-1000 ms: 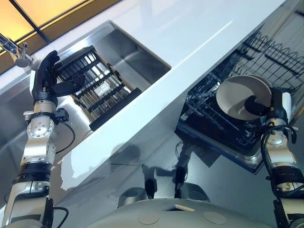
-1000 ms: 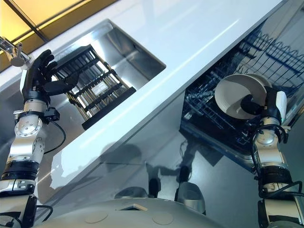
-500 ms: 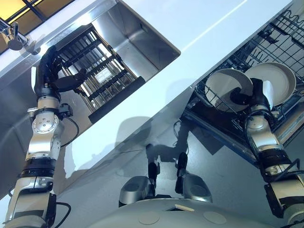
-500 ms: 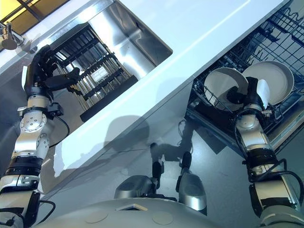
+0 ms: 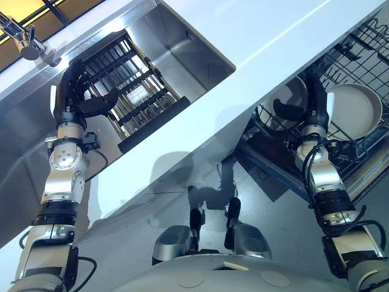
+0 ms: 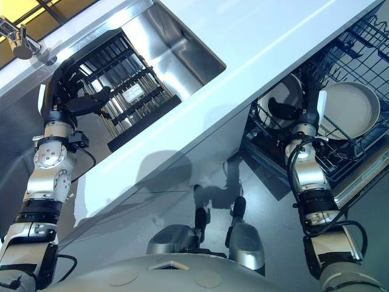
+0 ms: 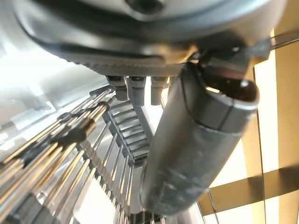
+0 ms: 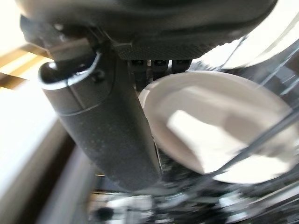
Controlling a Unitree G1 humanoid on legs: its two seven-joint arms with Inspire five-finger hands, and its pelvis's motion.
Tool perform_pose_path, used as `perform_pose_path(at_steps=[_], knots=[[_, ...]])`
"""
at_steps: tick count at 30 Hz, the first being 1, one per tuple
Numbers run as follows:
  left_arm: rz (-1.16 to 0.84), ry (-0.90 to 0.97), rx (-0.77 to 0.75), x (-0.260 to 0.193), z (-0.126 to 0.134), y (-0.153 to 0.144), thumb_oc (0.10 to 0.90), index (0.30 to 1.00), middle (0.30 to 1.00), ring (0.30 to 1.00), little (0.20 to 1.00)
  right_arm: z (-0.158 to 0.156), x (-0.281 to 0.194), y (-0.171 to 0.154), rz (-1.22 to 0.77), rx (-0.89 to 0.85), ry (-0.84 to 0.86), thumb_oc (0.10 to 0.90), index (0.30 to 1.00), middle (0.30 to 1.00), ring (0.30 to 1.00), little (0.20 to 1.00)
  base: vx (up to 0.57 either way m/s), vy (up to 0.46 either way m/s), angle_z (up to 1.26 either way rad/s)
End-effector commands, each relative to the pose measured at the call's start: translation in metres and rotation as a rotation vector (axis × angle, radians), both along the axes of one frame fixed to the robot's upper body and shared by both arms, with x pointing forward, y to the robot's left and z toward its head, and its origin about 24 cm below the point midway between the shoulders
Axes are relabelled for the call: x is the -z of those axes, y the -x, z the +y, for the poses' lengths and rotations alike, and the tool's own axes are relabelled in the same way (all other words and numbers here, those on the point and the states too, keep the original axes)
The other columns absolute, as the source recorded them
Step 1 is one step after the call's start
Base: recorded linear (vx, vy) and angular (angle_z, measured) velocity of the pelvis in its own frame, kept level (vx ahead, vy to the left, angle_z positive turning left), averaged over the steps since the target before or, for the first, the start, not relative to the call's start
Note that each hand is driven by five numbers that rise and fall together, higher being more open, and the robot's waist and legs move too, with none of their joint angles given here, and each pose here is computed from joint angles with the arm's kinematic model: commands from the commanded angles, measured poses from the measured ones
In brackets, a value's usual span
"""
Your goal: Pick up plates and place into dishwasher.
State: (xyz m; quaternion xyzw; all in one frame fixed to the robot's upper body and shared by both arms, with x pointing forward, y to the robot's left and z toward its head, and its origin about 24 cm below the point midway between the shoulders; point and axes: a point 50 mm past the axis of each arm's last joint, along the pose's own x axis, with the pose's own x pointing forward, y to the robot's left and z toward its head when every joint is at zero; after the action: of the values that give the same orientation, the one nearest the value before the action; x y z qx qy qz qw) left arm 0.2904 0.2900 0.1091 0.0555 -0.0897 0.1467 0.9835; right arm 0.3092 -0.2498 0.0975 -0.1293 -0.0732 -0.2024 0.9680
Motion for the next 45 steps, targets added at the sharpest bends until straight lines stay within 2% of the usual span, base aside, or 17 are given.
perform_pose_path(at_steps=[1,11,16,21,28,35,42,45], knots=[[-0.121,-0.039,0.029,-0.018,0.001,0.005,0.800,0.900,0.900,0.900,0.900,-0.011,-0.049,0.011,-0.309,0.006,-0.047,0.800,0.900,0.900,0.900,0.900,0.03,0.023,-0.02],[-0.090,-0.037,-0.012,-0.003,0.010,0.026,0.800,0.900,0.900,0.900,0.900,-0.066,-0.018,0.061,-0.318,0.267,-0.138,0.800,0.900,0.900,0.900,0.900,0.01,-0.007,-0.09],[-0.081,-0.018,-0.039,0.001,0.018,0.030,0.800,0.900,0.900,0.900,0.900,-0.095,0.016,0.084,-0.188,0.381,-0.194,0.800,0.900,0.900,0.900,0.900,0.00,-0.013,-0.13],[-0.073,-0.008,-0.038,0.000,0.018,0.026,0.800,0.900,0.900,0.900,0.900,-0.112,0.038,0.093,-0.075,0.441,-0.203,0.800,0.900,0.900,0.900,0.900,0.00,-0.026,-0.03],[-0.091,0.021,-0.021,-0.006,0.018,0.018,0.800,0.900,0.900,0.900,0.900,-0.125,0.047,0.081,0.063,0.348,-0.182,0.800,0.900,0.900,0.900,0.900,-0.01,-0.061,-0.01],[-0.124,0.023,0.003,-0.016,0.015,0.010,0.800,0.900,0.900,0.900,0.900,-0.130,0.051,0.064,0.146,0.271,-0.273,0.800,0.900,0.900,0.900,0.900,-0.07,-0.078,0.11],[-0.143,0.018,0.028,-0.025,0.017,0.007,0.800,0.900,0.900,0.900,0.900,-0.112,0.055,0.048,0.131,-0.027,-0.434,0.800,0.900,0.900,0.900,0.900,-0.04,-0.073,0.12],[-0.145,0.016,0.032,-0.027,0.019,0.007,0.800,0.900,0.900,0.900,0.900,-0.096,0.062,0.042,0.131,-0.198,-0.560,0.800,0.900,0.900,0.900,0.900,0.00,-0.061,0.13]])
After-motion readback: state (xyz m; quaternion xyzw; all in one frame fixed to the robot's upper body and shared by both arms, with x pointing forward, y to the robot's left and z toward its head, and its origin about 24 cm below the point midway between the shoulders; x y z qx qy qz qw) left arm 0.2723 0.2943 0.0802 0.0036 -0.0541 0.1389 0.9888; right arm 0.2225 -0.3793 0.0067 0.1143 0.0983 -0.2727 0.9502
